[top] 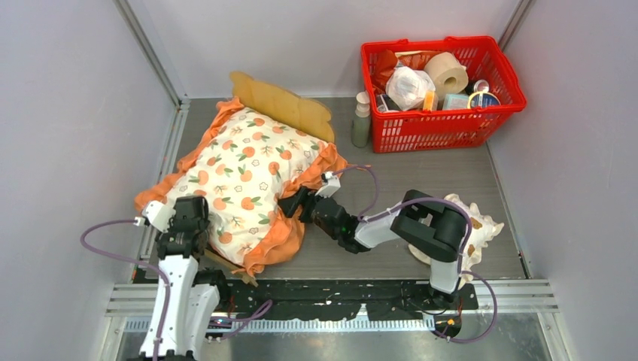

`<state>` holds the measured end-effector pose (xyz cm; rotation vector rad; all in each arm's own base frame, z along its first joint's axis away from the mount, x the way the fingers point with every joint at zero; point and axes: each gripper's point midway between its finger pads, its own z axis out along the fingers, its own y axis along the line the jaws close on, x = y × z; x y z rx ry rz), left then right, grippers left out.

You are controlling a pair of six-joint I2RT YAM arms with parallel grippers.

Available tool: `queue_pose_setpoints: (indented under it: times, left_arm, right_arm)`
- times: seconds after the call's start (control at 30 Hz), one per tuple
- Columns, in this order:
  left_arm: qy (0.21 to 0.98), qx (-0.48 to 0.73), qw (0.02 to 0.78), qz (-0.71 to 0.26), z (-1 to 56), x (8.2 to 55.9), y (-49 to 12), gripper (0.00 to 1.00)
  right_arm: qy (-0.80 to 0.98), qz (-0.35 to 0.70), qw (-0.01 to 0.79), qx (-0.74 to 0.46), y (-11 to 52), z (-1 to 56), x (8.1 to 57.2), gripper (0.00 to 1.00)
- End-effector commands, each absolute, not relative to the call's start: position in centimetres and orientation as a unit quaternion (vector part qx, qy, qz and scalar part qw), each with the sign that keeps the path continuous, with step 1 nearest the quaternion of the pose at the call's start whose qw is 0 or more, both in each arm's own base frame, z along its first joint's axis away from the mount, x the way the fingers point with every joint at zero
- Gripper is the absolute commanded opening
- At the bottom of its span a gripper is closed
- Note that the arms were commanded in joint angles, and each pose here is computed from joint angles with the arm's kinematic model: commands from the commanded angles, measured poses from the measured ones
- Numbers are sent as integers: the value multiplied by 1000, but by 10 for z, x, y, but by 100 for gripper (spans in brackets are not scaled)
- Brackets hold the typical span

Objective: Set up the pet bed
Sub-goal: Adjust the bed frame at the center of the board.

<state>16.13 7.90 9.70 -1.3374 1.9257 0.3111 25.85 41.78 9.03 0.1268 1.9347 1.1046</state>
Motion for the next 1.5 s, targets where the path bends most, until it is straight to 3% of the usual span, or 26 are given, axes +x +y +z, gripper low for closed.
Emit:
queue_pose_setpoints:
  times: [0.0, 0.2, 0.27, 0.3, 0.47, 0.6, 0.87, 1.03, 1.3, 1.47]
  left_arm:
    - [706, -526, 454, 135, 132, 213, 101, 60]
    - [713, -534, 397, 220, 134, 215, 127, 60]
    - [715, -535, 390, 224, 135, 208, 127, 60]
    - [712, -535, 397, 221, 137, 207, 126, 61]
    - [698, -505, 476, 179, 176, 210, 123, 64]
    - [683, -507, 497, 171, 198, 197, 122, 64]
    - [687, -522, 466, 197, 215, 164, 123, 65]
    - [689, -558, 414, 208, 203, 133, 117, 64]
    - [697, -580, 371, 201, 162, 113, 107, 61]
    - [690, -627, 311, 187, 138, 93, 95, 56]
  right_arm:
    - [732, 496, 455, 102, 448, 132, 268, 79]
    - [744, 472, 458, 118, 456, 127, 275, 84]
    - [742, 464, 472, 108, 447, 134, 276, 88]
    - [740, 464, 476, 104, 441, 140, 278, 98]
    - [759, 427, 490, 46, 413, 153, 273, 96]
    - [784, 400, 475, 31, 392, 154, 270, 96]
    - [810, 345, 474, -34, 342, 152, 251, 96]
    - [813, 301, 475, -153, 325, 179, 248, 96]
    - [767, 211, 568, -210, 297, 262, 323, 98]
    - [764, 147, 568, -267, 301, 258, 385, 99]
